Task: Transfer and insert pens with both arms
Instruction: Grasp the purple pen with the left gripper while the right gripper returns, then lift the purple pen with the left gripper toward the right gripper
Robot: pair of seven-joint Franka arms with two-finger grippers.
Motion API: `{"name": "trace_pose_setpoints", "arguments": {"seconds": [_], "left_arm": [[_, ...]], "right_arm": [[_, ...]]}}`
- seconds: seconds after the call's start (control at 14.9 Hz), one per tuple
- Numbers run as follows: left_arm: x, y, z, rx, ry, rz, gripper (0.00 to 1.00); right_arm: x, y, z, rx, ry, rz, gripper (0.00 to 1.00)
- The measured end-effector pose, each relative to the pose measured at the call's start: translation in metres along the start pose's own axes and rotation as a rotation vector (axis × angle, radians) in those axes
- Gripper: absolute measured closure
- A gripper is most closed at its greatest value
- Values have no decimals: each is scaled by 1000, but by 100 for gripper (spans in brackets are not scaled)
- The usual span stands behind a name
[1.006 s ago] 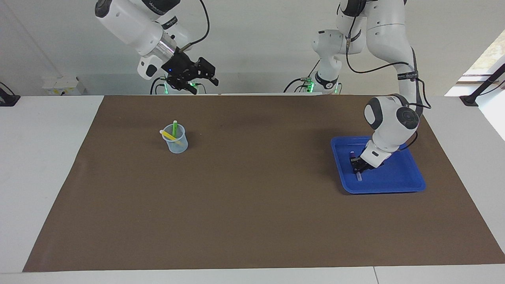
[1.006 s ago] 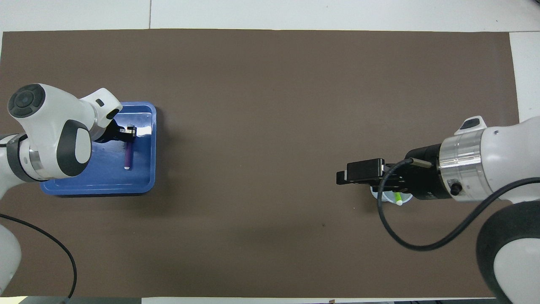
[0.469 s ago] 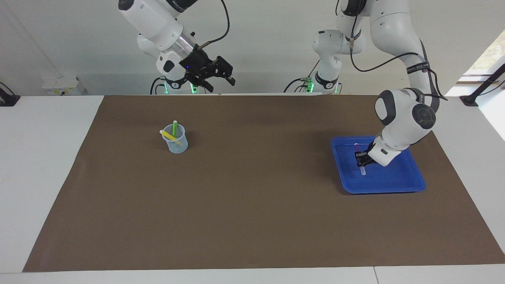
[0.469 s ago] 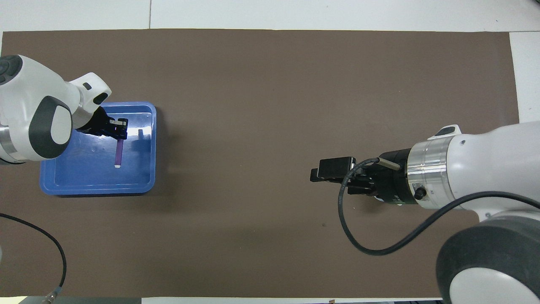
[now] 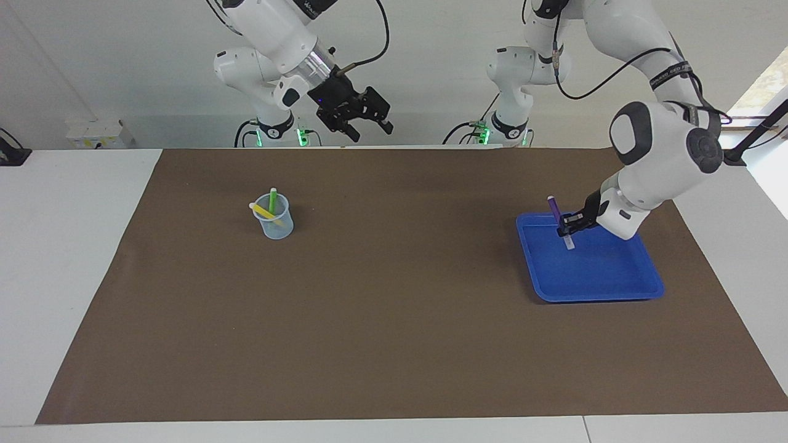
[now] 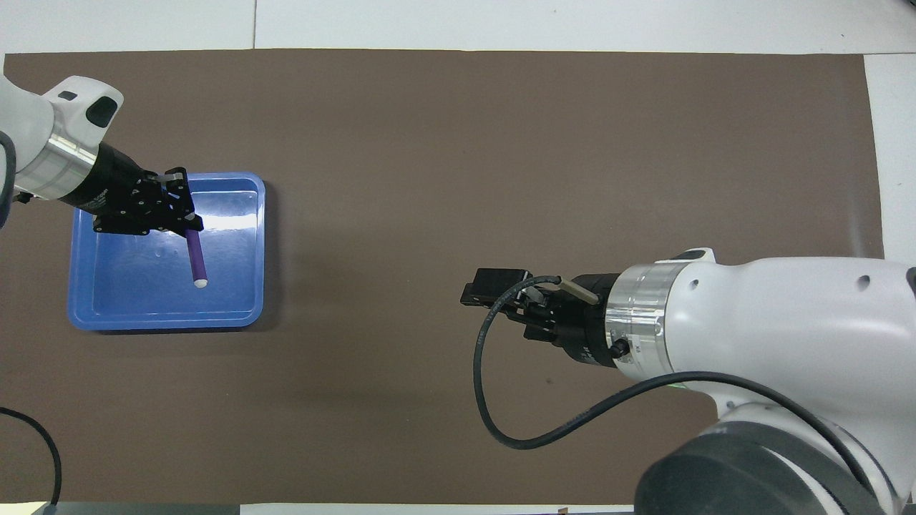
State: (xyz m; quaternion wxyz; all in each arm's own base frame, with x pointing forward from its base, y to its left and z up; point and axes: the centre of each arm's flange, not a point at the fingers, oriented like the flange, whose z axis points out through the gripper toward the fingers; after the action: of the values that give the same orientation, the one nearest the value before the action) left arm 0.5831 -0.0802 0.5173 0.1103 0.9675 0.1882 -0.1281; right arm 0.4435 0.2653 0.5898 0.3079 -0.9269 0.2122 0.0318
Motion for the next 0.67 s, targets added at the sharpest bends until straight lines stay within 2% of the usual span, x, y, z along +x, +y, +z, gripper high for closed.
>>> {"name": "trace_pose_setpoints", "arguments": {"seconds": [0.2, 0.47, 0.67], "left_arm": [[-45, 23, -20, -88, -54, -226, 83], [-89, 43, -3, -149, -193, -437, 83], [-103, 45, 12, -210, -284, -579, 83]], "right_arm": [[1, 0, 0, 5, 1, 18, 0], [0, -1, 0, 42, -27, 104, 0], [-6, -6, 3, 47, -23, 139, 0]]}}
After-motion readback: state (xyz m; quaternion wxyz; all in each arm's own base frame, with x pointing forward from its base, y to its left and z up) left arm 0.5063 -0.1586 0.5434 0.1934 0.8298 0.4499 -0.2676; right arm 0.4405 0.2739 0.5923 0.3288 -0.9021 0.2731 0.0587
